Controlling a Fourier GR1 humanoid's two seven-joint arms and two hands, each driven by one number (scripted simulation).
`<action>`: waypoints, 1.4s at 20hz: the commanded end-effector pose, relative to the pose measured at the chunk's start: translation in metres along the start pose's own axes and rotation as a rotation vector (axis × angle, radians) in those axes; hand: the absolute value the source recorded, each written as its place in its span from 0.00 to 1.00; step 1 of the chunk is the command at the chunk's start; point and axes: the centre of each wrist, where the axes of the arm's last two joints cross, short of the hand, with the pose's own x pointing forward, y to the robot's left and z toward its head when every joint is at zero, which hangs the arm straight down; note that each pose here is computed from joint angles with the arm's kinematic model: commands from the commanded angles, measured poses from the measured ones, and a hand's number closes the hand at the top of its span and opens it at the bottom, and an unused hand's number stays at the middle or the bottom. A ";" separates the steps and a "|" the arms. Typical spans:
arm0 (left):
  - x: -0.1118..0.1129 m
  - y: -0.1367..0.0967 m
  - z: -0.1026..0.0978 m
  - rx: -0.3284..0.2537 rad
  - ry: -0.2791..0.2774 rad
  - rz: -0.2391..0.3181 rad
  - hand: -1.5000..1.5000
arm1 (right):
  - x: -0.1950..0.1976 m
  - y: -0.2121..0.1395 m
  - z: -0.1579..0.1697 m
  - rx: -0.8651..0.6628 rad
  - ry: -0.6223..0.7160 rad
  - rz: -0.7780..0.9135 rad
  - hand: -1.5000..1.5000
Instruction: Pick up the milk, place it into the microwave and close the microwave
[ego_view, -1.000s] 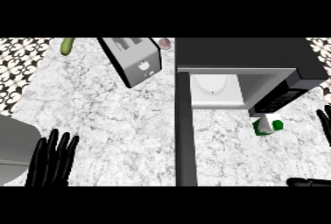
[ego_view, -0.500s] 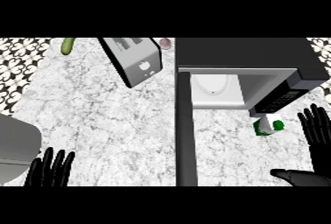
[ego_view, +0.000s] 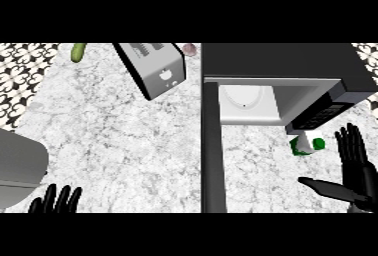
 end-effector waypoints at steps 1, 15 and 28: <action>-0.009 0.016 0.005 0.013 -0.002 0.006 0.00 | -0.028 -0.012 -0.004 -0.054 0.014 0.032 0.00; 0.005 0.000 0.019 -0.012 0.006 -0.001 0.00 | -0.079 -0.017 0.009 -0.024 0.004 0.058 0.00; -0.002 0.018 0.025 -0.007 -0.011 0.005 0.00 | -0.082 -0.005 -0.002 0.043 -0.029 0.035 0.00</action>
